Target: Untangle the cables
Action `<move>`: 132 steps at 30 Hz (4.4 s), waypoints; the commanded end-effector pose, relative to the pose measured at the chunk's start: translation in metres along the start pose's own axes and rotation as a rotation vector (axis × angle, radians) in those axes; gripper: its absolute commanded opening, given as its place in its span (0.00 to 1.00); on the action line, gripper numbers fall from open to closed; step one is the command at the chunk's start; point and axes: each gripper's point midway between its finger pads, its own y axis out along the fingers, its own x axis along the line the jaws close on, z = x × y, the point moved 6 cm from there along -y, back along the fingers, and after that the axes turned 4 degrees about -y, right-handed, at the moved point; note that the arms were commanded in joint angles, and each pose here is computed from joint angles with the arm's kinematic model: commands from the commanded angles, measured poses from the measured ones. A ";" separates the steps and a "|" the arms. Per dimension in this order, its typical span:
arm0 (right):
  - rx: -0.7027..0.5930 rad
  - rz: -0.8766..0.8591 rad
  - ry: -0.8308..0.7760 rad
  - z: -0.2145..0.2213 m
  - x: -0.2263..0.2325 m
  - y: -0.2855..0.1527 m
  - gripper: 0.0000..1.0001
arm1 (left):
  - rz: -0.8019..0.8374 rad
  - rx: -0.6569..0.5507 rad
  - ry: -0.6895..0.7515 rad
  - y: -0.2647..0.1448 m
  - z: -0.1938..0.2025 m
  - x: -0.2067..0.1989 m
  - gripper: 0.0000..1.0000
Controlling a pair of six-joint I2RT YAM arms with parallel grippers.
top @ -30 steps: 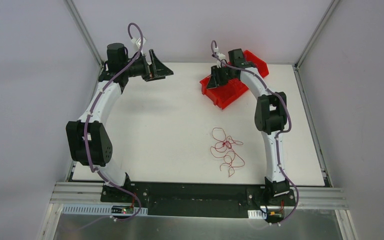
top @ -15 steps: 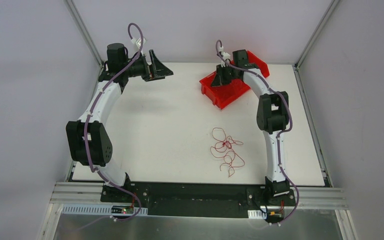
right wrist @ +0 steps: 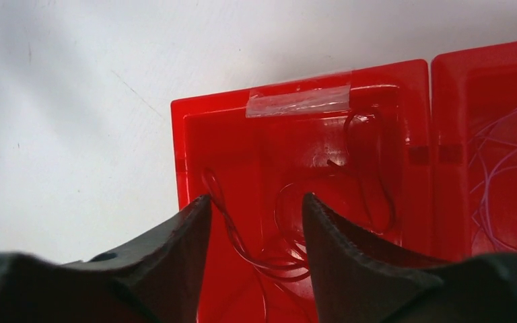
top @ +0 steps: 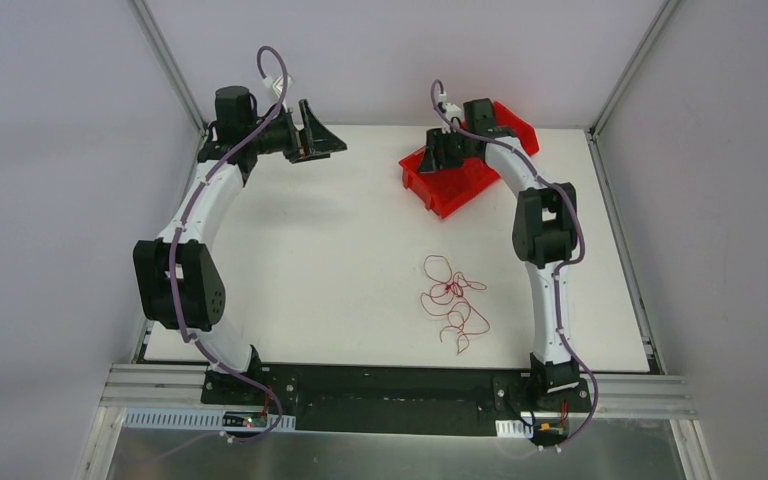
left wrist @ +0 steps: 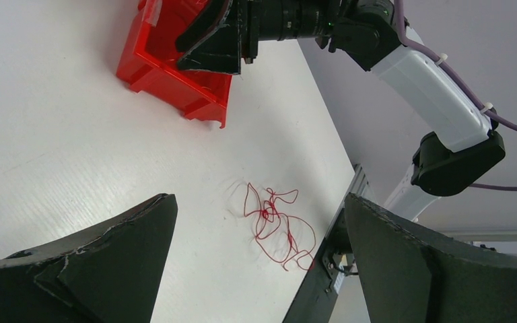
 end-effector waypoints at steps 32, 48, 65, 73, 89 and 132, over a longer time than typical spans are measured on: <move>0.623 -0.019 0.262 0.209 0.096 -0.170 0.53 | 0.089 0.839 -0.035 0.133 0.310 0.016 0.70; 0.620 0.158 0.232 0.220 0.068 -0.161 0.00 | 0.086 0.744 -0.018 0.118 0.283 0.006 0.00; 0.529 0.295 0.011 0.210 0.035 -0.230 0.00 | 0.087 0.401 0.270 -0.016 0.127 -0.031 0.00; -0.019 -0.084 -0.069 0.097 0.135 -0.217 0.77 | 0.211 0.409 0.332 -0.014 0.124 -0.058 0.00; -0.051 -0.359 -0.149 0.056 0.245 -0.134 0.69 | 0.279 0.472 0.453 0.010 0.140 -0.097 0.00; 0.003 -0.230 -0.332 0.109 0.196 -0.122 0.16 | 0.384 0.332 0.409 -0.023 0.082 -0.155 0.00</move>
